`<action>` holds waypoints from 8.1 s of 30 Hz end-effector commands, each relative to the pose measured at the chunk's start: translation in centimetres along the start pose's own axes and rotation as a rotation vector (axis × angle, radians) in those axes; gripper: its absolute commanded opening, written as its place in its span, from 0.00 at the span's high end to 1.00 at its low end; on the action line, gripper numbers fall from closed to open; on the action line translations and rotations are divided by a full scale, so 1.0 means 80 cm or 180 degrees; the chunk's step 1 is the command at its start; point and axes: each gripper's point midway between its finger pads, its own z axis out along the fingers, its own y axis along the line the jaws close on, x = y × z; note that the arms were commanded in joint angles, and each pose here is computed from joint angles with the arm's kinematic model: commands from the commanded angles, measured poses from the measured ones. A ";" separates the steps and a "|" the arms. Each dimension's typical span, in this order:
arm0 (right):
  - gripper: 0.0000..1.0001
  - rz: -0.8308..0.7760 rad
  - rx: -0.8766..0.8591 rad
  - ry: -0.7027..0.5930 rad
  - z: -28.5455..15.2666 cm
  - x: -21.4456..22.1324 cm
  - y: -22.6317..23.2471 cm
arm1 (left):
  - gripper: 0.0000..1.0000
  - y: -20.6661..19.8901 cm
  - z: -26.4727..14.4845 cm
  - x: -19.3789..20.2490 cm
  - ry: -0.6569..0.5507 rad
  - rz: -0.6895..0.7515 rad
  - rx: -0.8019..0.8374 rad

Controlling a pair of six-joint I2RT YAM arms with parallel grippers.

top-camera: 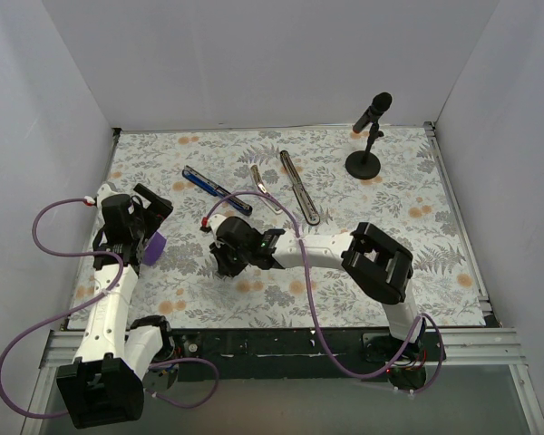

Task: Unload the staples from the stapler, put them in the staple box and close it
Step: Place the staple in the staple box, then adjust the staple box at the center of the board, then pick up the staple box from the center of the board.

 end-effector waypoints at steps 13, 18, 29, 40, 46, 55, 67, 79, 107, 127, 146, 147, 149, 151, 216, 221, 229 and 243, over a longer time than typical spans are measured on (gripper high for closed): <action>0.82 -0.0152 0.0008 -0.0038 0.006 -0.013 0.009 | 0.02 0.000 -0.003 -0.008 -0.0109 0.0048 0.0016; 0.81 -0.0161 0.0011 -0.0029 0.008 -0.013 0.009 | 0.02 -0.001 -0.003 -0.008 -0.0098 0.0041 0.0027; 0.81 -0.0185 0.0022 0.0034 0.014 -0.008 0.008 | 0.02 -0.002 0.000 -0.005 -0.0051 0.0037 0.0045; 0.80 -0.0209 0.0027 0.0038 0.012 -0.008 0.007 | 0.02 -0.003 0.000 -0.005 -0.0056 0.0032 0.0062; 0.80 -0.0243 0.0129 -0.0042 0.004 -0.015 0.003 | 0.02 -0.003 0.000 -0.004 -0.0052 0.0032 0.0058; 0.80 -0.0255 0.0132 -0.0043 0.002 -0.015 0.004 | 0.02 -0.002 -0.001 -0.005 -0.0065 0.0037 0.0051; 0.80 -0.0290 0.0119 -0.0129 -0.008 -0.026 0.011 | 0.02 -0.003 -0.001 -0.004 -0.0053 0.0030 0.0065; 0.79 -0.0327 0.0143 -0.0171 -0.014 -0.033 0.018 | 0.02 -0.004 0.000 -0.004 -0.0046 0.0035 0.0072; 0.69 -0.0369 0.0166 -0.0131 -0.012 -0.031 0.019 | 0.02 -0.004 0.000 -0.003 -0.0040 0.0032 0.0080; 0.63 -0.0137 0.0422 -0.0383 -0.067 -0.053 -0.041 | 0.08 -0.040 -0.013 0.058 0.0798 0.0237 0.0776; 0.32 0.1286 0.1689 -0.0427 -0.215 0.049 -0.232 | 0.38 -0.007 -0.010 0.245 0.2473 0.0360 0.0317; 0.29 0.1327 0.1685 -0.0431 -0.216 0.051 -0.232 | 0.38 -0.009 -0.008 0.247 0.2468 0.0362 0.0328; 0.27 0.1417 0.1640 -0.0475 -0.218 0.055 -0.229 | 0.37 -0.009 -0.007 0.254 0.2501 0.0360 0.0334; 0.22 0.1439 0.1595 -0.0511 -0.218 0.056 -0.226 | 0.36 -0.017 -0.007 0.261 0.2565 0.0356 0.0457; 0.25 -0.3068 -0.1623 -0.0177 -0.019 0.017 0.011 | 0.02 -0.081 0.017 -0.035 0.0777 -0.0110 0.0374; 0.25 -0.3137 -0.1725 -0.0074 -0.017 0.029 0.022 | 0.02 -0.075 0.016 -0.019 0.0810 -0.0141 0.0467; 0.27 -0.3278 -0.1453 0.0032 0.006 0.037 0.015 | 0.02 -0.072 0.018 -0.005 0.0892 -0.0148 0.0518; 0.37 -0.3482 -0.1456 0.0055 0.008 0.045 0.012 | 0.02 -0.070 0.021 0.003 0.0956 -0.0154 0.0566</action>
